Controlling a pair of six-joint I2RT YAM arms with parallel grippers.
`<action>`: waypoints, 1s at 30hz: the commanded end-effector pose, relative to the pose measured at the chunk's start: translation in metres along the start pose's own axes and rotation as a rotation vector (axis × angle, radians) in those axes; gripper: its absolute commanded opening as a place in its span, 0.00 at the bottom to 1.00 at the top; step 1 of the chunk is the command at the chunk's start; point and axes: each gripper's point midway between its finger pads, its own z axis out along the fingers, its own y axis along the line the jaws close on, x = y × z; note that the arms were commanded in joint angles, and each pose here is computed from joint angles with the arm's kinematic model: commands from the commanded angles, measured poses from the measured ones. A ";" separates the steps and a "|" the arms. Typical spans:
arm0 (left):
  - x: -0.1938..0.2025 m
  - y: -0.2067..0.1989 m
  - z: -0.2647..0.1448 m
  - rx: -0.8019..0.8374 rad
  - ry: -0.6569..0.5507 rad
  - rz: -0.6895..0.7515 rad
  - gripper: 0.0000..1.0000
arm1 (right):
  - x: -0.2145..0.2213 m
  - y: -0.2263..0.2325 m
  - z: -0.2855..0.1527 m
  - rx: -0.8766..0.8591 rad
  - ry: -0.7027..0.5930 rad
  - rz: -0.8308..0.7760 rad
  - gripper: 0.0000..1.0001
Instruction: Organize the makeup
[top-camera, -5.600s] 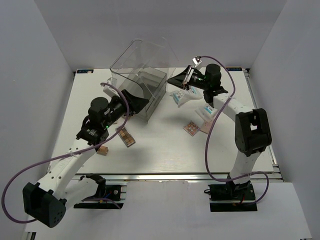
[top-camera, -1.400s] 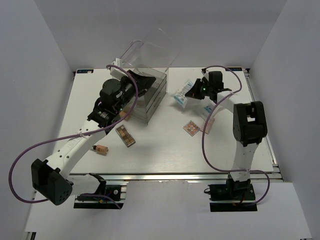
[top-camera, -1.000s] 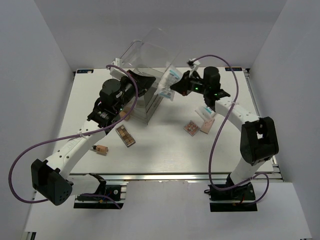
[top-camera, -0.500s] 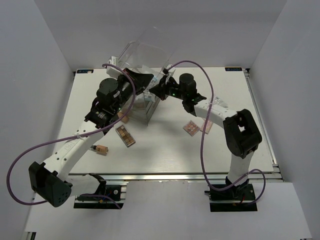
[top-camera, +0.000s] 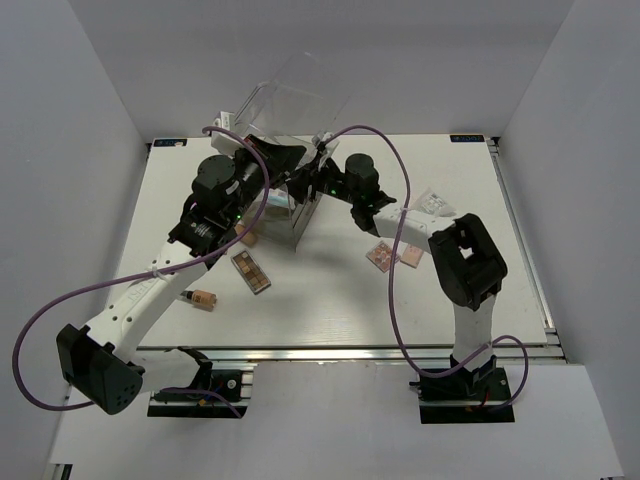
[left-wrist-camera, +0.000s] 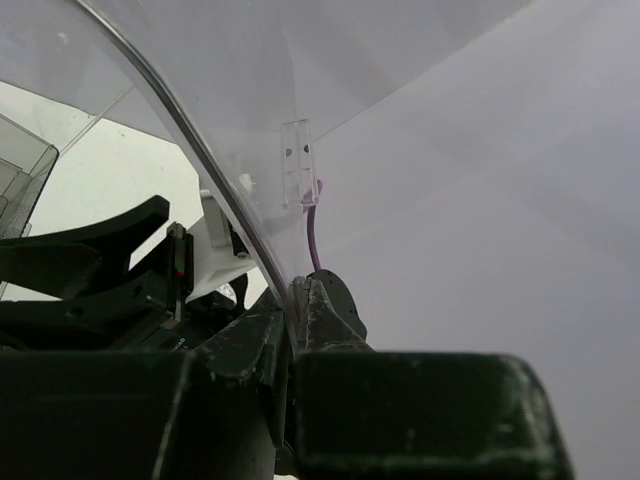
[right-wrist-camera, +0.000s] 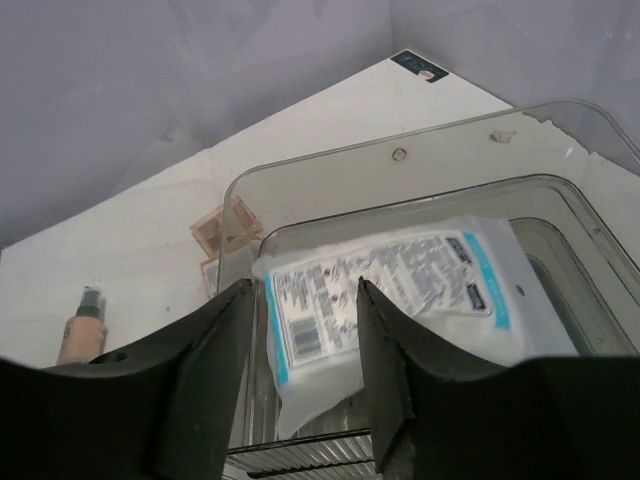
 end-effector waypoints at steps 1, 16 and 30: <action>-0.084 -0.085 -0.031 0.224 -0.257 0.057 0.06 | -0.028 0.002 0.004 -0.031 -0.075 -0.058 0.55; -0.084 -0.078 -0.036 0.212 -0.276 0.052 0.06 | -0.038 -0.013 -0.124 -0.039 0.014 -0.555 0.89; -0.076 -0.069 -0.034 0.204 -0.255 0.064 0.06 | 0.034 -0.099 -0.329 -0.252 0.547 -0.854 0.72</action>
